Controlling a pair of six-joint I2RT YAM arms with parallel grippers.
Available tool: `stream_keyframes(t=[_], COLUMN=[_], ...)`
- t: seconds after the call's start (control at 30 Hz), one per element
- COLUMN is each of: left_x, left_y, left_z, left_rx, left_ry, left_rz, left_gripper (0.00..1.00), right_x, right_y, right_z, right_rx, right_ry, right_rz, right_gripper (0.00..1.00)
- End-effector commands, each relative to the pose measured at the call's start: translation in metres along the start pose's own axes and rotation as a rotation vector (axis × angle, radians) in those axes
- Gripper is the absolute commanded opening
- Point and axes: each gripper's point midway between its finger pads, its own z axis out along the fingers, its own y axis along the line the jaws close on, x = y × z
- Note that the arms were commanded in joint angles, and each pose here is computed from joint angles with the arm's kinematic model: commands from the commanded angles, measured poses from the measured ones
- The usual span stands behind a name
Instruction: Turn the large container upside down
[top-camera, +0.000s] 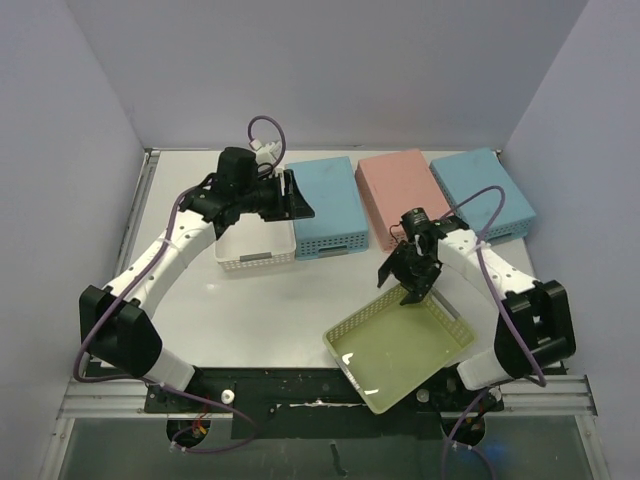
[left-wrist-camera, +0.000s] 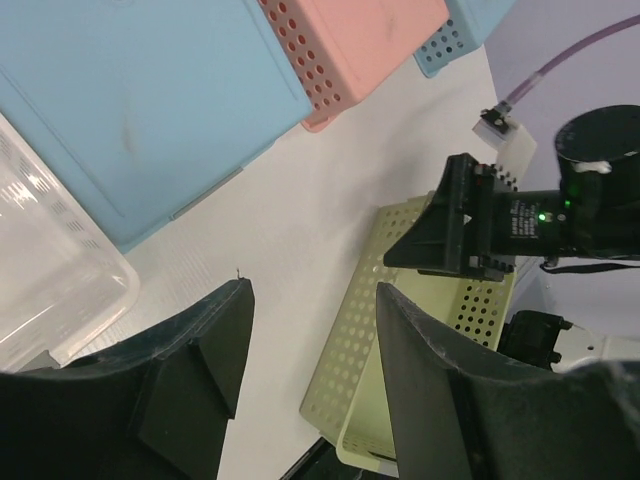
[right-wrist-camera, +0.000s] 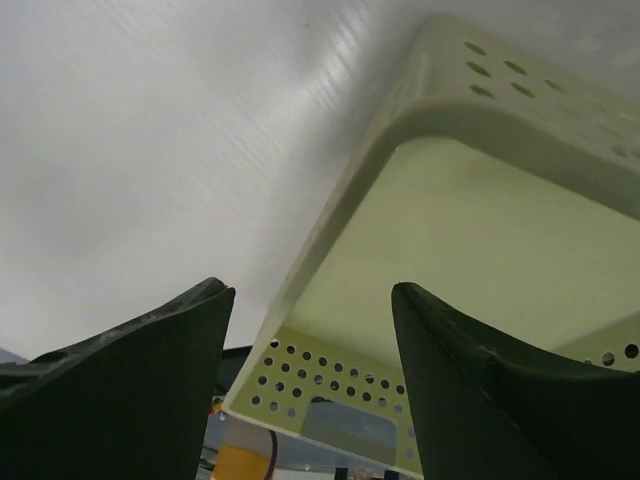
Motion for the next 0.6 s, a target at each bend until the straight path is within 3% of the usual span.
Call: stream_keyframes(t=[0.0, 0.07, 0.1, 0.17, 0.33, 0.47, 0.57], left_x=[-0.006, -0.005, -0.004, -0.005, -0.01, -0.014, -0.019], left_y=[-0.007, -0.004, -0.003, -0.001, 0.003, -0.003, -0.006], left_z=[-0.015, -0.017, -0.018, -0.021, -0.032, -0.039, -0.043], left_rx=[0.022, 0.016, 0.013, 0.004, -0.014, 0.017, 0.027], left_ry=[-0.033, -0.032, -0.03, -0.033, -0.057, -0.079, -0.109], left_rz=[0.051, 0.054, 0.055, 0.059, 0.069, 0.091, 0.09], left_gripper=[0.51, 0.51, 0.51, 0.51, 0.51, 0.51, 0.51], right_x=[0.008, 0.012, 0.013, 0.014, 0.012, 0.022, 0.032], right_y=[0.017, 0.03, 0.036, 0.05, 0.088, 0.134, 0.163], right_z=[0.017, 0.018, 0.018, 0.013, -0.015, -0.062, -0.12], right_rx=[0.004, -0.015, -0.025, -0.062, -0.233, -0.586, -0.91], right_ry=[0.065, 0.076, 0.072, 0.051, -0.045, -0.108, -0.206], right_rz=[-0.01, -0.046, -0.069, -0.112, -0.243, -0.381, -0.468], right_gripper=[0.54, 0.32, 0.26, 0.01, 0.0, 0.0, 0.0])
